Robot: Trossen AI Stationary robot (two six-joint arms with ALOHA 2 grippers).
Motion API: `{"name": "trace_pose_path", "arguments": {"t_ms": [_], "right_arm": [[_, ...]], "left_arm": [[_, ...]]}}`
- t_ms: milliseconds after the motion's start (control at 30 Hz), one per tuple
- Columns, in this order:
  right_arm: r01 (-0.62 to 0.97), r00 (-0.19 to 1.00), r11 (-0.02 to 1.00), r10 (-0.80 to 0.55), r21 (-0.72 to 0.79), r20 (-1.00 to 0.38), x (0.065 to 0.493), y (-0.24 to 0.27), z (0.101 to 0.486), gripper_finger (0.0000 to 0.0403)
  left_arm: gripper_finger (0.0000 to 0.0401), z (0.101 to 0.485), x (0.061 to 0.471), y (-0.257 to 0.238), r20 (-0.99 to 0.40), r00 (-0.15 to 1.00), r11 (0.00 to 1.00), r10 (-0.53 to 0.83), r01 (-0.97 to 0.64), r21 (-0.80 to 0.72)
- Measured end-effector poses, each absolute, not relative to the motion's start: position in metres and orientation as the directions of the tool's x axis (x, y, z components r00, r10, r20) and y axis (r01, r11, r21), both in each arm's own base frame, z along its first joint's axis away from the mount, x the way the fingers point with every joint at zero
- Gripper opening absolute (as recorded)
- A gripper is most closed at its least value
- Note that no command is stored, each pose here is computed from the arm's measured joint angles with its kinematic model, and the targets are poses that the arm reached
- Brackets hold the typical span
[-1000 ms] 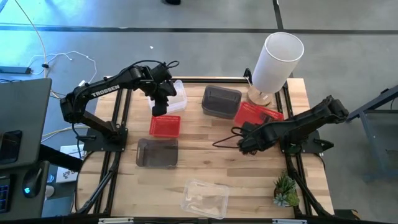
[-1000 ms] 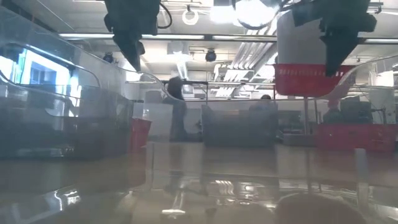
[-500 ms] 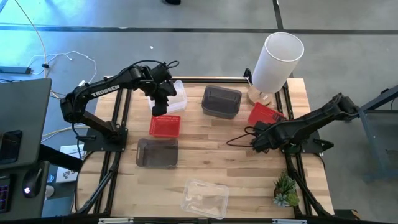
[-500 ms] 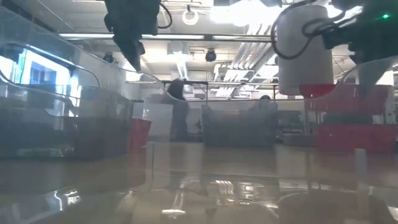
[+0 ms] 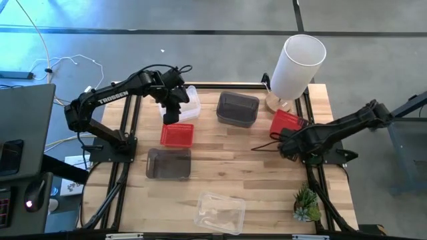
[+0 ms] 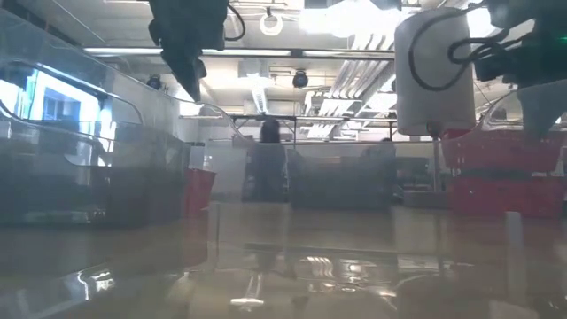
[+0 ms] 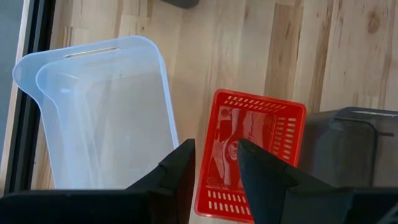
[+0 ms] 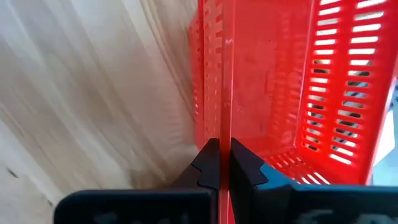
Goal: Stack baskets by color
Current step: Stack the middle red bin on the right red bin
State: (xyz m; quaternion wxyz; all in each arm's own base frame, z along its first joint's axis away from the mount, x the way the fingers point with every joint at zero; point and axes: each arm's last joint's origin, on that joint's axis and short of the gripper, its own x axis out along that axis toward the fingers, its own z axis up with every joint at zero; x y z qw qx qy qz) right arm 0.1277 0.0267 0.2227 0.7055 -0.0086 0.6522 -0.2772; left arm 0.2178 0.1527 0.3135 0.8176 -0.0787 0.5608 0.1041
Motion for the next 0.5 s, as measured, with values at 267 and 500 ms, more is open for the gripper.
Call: {"name": "trace_pose_path", "arguments": {"t_ms": [267,500], "right_arm": [[0.385,-0.053,0.830,-0.416,-0.403,-0.908,0.132,0.019,0.220,0.0000],[0.371,-0.138,0.829,-0.396,-0.419,-0.908,0.141,0.016,0.211,0.0000]], "left_arm": [[0.0106,0.314,0.218,0.153,-0.931,0.356,0.966,0.086,-0.258,-0.009],[0.0106,0.314,0.218,0.153,-0.931,0.356,0.966,0.086,-0.258,-0.009]]}}
